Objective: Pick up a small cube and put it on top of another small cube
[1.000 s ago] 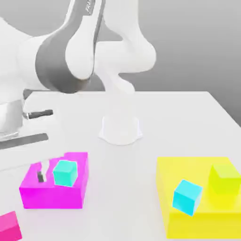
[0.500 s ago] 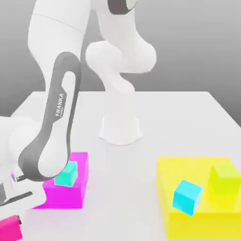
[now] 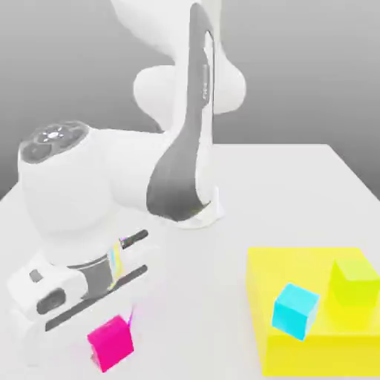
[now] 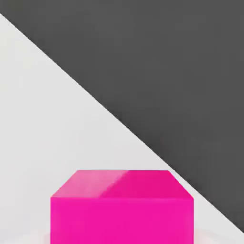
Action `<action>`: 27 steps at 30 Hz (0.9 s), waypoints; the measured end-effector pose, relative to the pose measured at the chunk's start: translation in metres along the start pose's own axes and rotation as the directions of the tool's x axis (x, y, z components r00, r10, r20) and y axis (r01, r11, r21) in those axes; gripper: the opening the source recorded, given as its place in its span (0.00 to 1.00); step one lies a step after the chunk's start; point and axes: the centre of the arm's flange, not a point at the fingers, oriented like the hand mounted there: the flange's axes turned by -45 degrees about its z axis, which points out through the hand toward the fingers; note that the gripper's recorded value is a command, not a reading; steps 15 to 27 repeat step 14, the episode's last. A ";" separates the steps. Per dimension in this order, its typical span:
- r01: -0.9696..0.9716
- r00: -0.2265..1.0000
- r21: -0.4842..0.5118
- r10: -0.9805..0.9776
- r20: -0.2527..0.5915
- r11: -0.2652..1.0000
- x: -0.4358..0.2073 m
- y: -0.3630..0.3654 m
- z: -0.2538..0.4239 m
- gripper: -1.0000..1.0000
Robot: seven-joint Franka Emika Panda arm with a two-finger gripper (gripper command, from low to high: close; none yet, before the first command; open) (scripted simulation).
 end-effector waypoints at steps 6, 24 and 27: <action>0.257 0.966 -0.002 -0.257 0.028 0.966 0.101 -0.151 -0.030 0.00; 0.490 0.871 -0.046 -0.486 0.075 0.871 0.158 -0.311 -0.011 1.00; 0.490 0.871 -0.046 -0.486 0.075 0.871 0.158 -0.311 -0.011 1.00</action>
